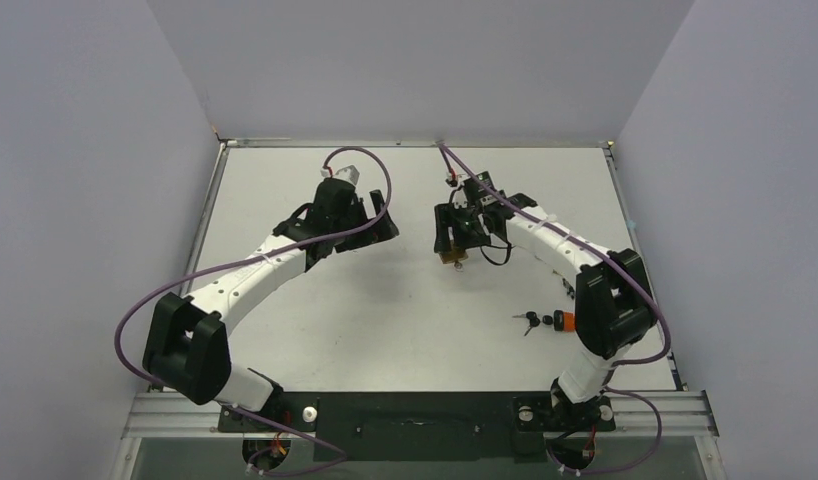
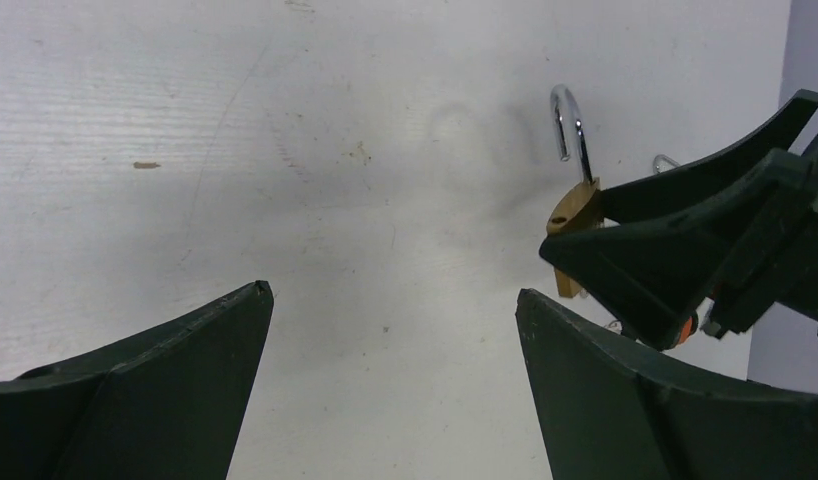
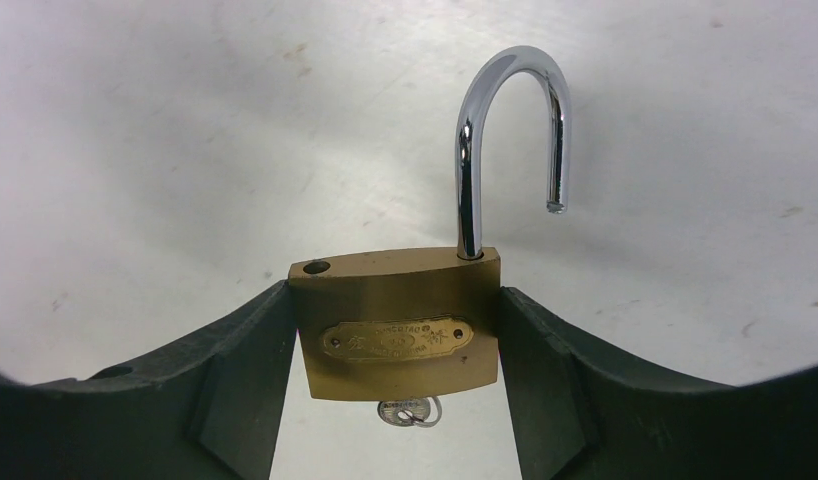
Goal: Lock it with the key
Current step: Pick up the lock from the center of the board, then lock the lock.
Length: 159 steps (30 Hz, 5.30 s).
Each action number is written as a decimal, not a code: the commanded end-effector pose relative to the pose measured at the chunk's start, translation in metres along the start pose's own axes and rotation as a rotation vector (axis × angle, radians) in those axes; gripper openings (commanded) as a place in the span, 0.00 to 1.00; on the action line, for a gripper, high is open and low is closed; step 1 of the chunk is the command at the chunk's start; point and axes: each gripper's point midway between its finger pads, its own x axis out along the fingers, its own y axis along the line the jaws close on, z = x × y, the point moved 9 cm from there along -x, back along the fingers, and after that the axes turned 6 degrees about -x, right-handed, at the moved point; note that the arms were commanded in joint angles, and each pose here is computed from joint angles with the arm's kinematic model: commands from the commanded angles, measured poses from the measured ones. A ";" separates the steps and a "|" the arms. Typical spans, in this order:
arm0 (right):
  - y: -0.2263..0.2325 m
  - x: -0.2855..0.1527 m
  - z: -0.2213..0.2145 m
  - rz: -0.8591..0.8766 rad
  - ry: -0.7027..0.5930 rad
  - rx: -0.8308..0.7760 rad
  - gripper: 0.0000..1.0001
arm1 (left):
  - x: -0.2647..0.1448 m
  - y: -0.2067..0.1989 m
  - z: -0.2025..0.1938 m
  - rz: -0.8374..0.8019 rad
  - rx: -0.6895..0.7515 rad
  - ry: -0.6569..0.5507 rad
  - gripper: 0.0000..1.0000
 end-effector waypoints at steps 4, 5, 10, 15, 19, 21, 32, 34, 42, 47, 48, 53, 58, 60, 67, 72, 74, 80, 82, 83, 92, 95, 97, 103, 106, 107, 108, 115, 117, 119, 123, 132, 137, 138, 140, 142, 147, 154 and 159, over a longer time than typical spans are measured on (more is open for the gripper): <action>0.042 -0.057 0.012 0.267 -0.183 -0.043 0.20 | 0.009 -0.019 0.018 -0.358 0.092 -0.149 0.90; 0.046 -0.067 0.011 0.298 -0.197 -0.051 0.20 | 0.007 -0.018 0.015 -0.399 0.109 -0.133 0.90; 0.059 -0.094 -0.002 0.405 -0.219 -0.055 0.19 | -0.008 -0.018 0.034 -0.611 0.205 -0.179 0.86; 0.076 -0.131 -0.009 0.546 -0.270 -0.063 0.19 | -0.033 -0.027 0.041 -0.852 0.322 -0.171 0.83; 0.089 -0.160 -0.010 0.634 -0.309 -0.079 0.19 | -0.051 -0.041 0.042 -1.023 0.412 -0.113 0.83; 0.094 -0.174 -0.010 0.664 -0.337 -0.091 0.20 | -0.062 -0.048 0.043 -1.106 0.443 -0.096 0.83; 0.111 -0.229 -0.010 0.805 -0.485 -0.098 0.20 | -0.097 -0.073 0.030 -1.346 0.525 0.014 0.82; 0.113 -0.236 -0.008 0.830 -0.507 -0.099 0.20 | -0.100 -0.078 0.026 -1.373 0.544 0.034 0.82; 0.118 -0.260 -0.006 0.878 -0.567 -0.109 0.19 | -0.115 -0.095 0.017 -1.439 0.599 0.062 0.74; 0.119 -0.271 -0.007 0.893 -0.587 -0.114 0.19 | -0.113 -0.095 0.016 -1.427 0.612 0.076 0.67; 0.119 -0.272 -0.007 0.893 -0.590 -0.114 0.19 | -0.114 -0.095 0.016 -1.428 0.615 0.076 0.65; 0.119 -0.275 -0.006 0.890 -0.600 -0.111 0.19 | -0.122 -0.096 0.016 -1.443 0.633 0.070 0.55; 0.118 -0.275 -0.002 0.878 -0.609 -0.114 0.18 | -0.129 -0.096 0.015 -1.447 0.641 0.070 0.39; 0.117 -0.272 -0.002 0.870 -0.601 -0.114 0.18 | -0.131 -0.096 0.015 -1.446 0.639 0.072 0.36; 0.110 -0.258 -0.003 0.759 -0.574 -0.151 0.17 | -0.134 -0.105 0.017 -1.416 0.612 0.091 0.02; 0.102 -0.249 0.000 0.594 -0.617 -0.197 0.49 | -0.131 -0.116 0.020 -1.281 0.555 0.061 0.00; 0.102 -0.244 0.003 0.558 -0.655 -0.203 0.67 | -0.136 -0.118 0.025 -1.223 0.526 0.022 0.00; 0.105 -0.243 0.021 0.575 -0.873 -0.169 0.91 | -0.170 -0.123 0.045 -1.077 0.433 -0.193 0.00; 0.107 -0.248 0.030 0.601 -0.966 -0.170 0.93 | -0.185 -0.128 0.051 -1.052 0.410 -0.258 0.00; 0.109 -0.251 0.037 0.622 -1.017 -0.177 0.93 | -0.191 -0.129 0.055 -1.035 0.395 -0.291 0.00; 0.093 -0.296 0.078 0.962 -1.332 -0.237 0.94 | -0.267 -0.154 0.087 -1.013 0.336 -0.567 0.00; 0.100 -0.310 0.089 1.036 -1.377 -0.283 0.92 | -0.290 -0.162 0.094 -1.043 0.272 -0.621 0.00; 0.105 -0.316 0.093 1.067 -1.403 -0.298 0.92 | -0.301 -0.167 0.100 -1.044 0.218 -0.657 0.00; 0.114 -0.325 0.100 1.126 -1.457 -0.299 0.89 | -0.317 -0.180 0.107 -1.058 0.131 -0.688 0.00; 0.125 -0.323 0.106 1.140 -1.446 -0.312 0.86 | -0.317 -0.189 0.107 -1.063 0.114 -0.687 0.00; 0.128 -0.323 0.107 1.141 -1.448 -0.315 0.85 | -0.320 -0.190 0.107 -1.070 0.112 -0.691 0.00; 0.132 -0.322 0.109 1.130 -1.445 -0.325 0.84 | -0.317 -0.194 0.107 -1.070 0.110 -0.684 0.00; 0.136 -0.312 0.118 1.072 -1.440 -0.323 0.80 | -0.326 -0.205 0.103 -1.088 0.122 -0.689 0.00; 0.137 -0.311 0.118 1.081 -1.438 -0.319 0.78 | -0.327 -0.207 0.102 -1.091 0.122 -0.690 0.00; 0.137 -0.308 0.118 1.092 -1.429 -0.311 0.76 | -0.328 -0.208 0.100 -1.093 0.118 -0.693 0.00; 0.135 -0.299 0.114 1.098 -1.416 -0.294 0.75 | -0.335 -0.210 0.098 -1.101 0.110 -0.708 0.00; 0.131 -0.291 0.098 1.131 -1.402 -0.267 0.73 | -0.339 -0.211 0.096 -1.101 0.101 -0.732 0.00; 0.131 -0.292 0.092 1.146 -1.409 -0.257 0.69 | -0.339 -0.212 0.094 -1.102 0.101 -0.727 0.00; 0.130 -0.293 0.091 1.149 -1.409 -0.254 0.67 | -0.339 -0.212 0.094 -1.102 0.099 -0.728 0.00; 0.130 -0.294 0.088 1.153 -1.414 -0.252 0.65 | -0.338 -0.212 0.094 -1.100 0.100 -0.727 0.00; 0.129 -0.295 0.087 1.151 -1.419 -0.247 0.64 | -0.338 -0.212 0.093 -1.098 0.100 -0.725 0.00; 0.130 -0.297 0.085 1.171 -1.421 -0.245 0.56 | -0.337 -0.212 0.091 -1.094 0.098 -0.725 0.00; 0.132 -0.293 0.082 1.182 -1.400 -0.253 0.51 | -0.335 -0.212 0.091 -1.094 0.094 -0.728 0.00; 0.132 -0.291 0.083 1.170 -1.394 -0.254 0.51 | -0.333 -0.213 0.091 -1.092 0.096 -0.724 0.00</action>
